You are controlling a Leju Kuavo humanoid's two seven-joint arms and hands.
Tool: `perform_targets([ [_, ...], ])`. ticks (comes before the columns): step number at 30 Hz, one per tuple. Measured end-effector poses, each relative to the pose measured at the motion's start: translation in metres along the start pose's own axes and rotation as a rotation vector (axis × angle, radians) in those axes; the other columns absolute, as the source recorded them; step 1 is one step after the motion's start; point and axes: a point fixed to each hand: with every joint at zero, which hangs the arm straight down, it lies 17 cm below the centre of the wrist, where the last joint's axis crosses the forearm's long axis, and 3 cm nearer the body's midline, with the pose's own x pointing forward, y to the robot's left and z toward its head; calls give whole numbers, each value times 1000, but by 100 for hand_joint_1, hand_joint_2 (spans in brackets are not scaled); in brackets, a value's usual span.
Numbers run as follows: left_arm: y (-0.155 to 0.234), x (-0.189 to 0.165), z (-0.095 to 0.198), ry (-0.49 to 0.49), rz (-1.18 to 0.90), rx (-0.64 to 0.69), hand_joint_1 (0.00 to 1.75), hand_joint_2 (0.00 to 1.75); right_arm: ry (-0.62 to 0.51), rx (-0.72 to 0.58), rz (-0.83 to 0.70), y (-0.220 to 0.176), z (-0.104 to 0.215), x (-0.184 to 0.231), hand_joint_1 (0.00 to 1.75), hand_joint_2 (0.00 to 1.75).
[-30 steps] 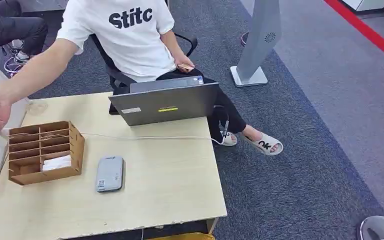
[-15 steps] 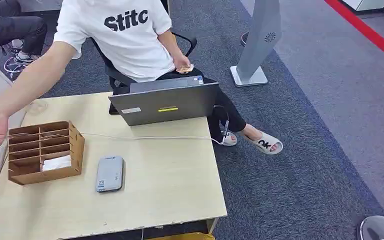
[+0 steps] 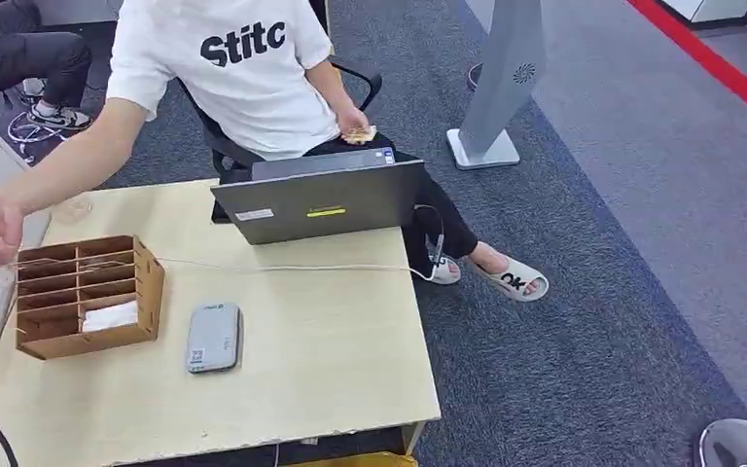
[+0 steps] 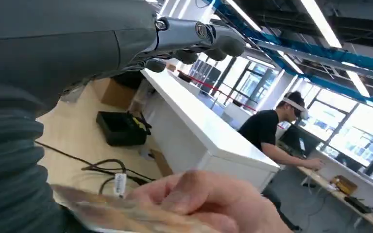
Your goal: Pass the card to the sensor for recognition and then transmit it.
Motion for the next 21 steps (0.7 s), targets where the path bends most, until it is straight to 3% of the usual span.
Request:
perform_targets([
  [1, -4, 0, 2, -1, 10, -8, 110, 175, -2, -1, 8, 0, 0, 0, 0, 175],
  [2, -7, -1, 4, -3, 20, -14, 155, 175, -3, -1, 10, 0, 0, 0, 0, 175],
  [3, -9, -2, 6, -3, 27, -20, 168, 175, -4, -2, 12, 0, 0, 0, 0, 175],
  [4, -12, -4, 8, 0, 30, -26, 175, 175, -6, -2, 13, 0, 0, 1, 0, 175],
  [21, -41, -14, 30, 19, 45, -102, 175, 175, -19, -10, 32, -1, 0, 2, 0, 175],
])
